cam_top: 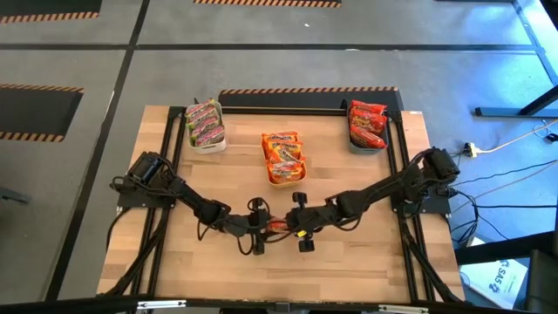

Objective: Sort Maruchan noodles
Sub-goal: Put the red noodle pack into the green bin

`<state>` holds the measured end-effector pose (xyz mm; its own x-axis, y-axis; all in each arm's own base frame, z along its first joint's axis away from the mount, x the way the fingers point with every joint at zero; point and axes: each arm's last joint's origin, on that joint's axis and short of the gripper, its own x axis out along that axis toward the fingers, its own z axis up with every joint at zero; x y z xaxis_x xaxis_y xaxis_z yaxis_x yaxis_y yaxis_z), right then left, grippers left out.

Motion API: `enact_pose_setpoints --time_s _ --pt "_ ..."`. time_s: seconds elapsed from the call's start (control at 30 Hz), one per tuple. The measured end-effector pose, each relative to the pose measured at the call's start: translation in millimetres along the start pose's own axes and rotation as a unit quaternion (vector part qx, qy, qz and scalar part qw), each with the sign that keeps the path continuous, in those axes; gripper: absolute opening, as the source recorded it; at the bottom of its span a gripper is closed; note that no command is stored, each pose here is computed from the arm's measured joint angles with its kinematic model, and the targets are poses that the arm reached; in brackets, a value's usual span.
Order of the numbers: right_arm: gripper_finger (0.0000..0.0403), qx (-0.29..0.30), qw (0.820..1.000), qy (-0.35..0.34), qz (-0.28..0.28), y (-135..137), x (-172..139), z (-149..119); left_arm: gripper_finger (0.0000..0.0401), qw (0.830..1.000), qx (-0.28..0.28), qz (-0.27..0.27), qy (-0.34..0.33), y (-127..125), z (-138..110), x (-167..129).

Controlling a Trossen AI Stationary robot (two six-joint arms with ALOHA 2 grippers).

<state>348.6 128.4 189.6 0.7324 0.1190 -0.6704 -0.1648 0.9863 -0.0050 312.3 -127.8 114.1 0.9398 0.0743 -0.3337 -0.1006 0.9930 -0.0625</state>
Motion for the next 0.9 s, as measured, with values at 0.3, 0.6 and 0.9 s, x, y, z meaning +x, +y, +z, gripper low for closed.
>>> enact_pose_setpoints --time_s 0.3,0.6,0.9 --pt "0.0097 -0.016 0.999 0.025 -0.03 -1 -32 12 0.0216 1.0 -0.003 -0.003 -0.007 -5 7 -7" --pt "0.0092 -0.008 0.984 0.092 -0.154 -13 -103 4 0.0217 0.999 0.015 -0.005 0.03 -6 1 -9" --pt "0.0088 0.034 0.936 0.15 -0.317 -57 -176 -27 0.0218 0.999 0.015 0.0 0.031 -4 1 -8"
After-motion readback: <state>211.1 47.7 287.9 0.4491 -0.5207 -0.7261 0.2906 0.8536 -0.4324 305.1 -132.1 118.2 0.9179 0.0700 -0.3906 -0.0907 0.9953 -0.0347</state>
